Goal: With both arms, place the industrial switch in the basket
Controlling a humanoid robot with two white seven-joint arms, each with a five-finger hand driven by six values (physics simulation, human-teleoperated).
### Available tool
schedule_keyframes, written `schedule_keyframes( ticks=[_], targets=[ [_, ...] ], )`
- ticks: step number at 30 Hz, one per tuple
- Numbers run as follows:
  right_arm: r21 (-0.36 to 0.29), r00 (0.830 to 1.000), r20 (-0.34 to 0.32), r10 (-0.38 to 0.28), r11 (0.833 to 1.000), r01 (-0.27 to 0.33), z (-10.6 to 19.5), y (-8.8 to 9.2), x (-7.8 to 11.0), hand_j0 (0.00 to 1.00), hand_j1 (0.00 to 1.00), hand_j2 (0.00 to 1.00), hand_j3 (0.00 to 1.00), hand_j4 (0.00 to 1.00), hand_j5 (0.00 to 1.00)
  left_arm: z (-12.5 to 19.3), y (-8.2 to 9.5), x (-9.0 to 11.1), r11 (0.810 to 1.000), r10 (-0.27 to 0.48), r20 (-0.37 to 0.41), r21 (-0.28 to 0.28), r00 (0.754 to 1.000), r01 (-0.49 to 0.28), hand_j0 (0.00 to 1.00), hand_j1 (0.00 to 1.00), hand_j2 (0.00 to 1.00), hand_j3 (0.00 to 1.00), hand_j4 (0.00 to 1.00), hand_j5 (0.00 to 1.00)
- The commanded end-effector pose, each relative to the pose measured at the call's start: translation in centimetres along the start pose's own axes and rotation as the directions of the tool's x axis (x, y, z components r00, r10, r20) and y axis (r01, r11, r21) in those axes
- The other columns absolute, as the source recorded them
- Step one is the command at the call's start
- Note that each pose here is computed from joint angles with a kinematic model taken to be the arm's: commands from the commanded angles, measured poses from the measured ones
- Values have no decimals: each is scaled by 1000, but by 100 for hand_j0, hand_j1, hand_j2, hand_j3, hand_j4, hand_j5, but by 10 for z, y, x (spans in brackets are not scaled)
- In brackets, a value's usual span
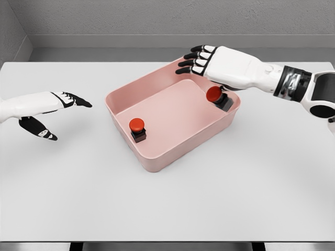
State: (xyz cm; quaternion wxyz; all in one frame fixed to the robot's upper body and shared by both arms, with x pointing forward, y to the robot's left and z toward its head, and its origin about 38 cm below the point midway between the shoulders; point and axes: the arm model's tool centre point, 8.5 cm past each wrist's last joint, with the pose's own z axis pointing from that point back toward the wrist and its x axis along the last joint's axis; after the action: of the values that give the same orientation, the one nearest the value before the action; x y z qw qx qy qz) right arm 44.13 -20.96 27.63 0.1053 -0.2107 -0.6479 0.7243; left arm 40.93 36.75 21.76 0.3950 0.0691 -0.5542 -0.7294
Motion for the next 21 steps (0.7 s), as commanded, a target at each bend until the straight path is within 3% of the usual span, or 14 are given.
schedule_keyframes(
  ticks=[1,6,10,18,21],
  targets=[
    [-21,1000,22,3,1000,-2,-3,-7,7,100,100,100,100,100,100,1,1,0,1000,6,0,6,1000,-6,100,100,100,100,100,100],
    [-34,1000,29,-4,999,5,-3,-10,8,100,100,100,100,100,100,1,1,0,1000,6,-2,5,1000,-6,100,100,100,100,100,100],
    [-74,997,73,8,997,-2,-7,-24,21,100,100,100,100,100,100,1,1,0,1000,5,-1,5,1000,-5,100,100,100,100,100,100],
    [-72,998,70,5,997,0,-7,-22,21,100,100,100,100,100,100,-1,-2,0,1000,10,1,1,1000,-10,100,100,100,100,100,100],
    [-59,999,43,-6,998,8,-3,-18,12,100,100,100,100,100,100,-1,-2,0,1000,11,1,0,1000,-11,100,100,100,100,100,100]
  ],
)
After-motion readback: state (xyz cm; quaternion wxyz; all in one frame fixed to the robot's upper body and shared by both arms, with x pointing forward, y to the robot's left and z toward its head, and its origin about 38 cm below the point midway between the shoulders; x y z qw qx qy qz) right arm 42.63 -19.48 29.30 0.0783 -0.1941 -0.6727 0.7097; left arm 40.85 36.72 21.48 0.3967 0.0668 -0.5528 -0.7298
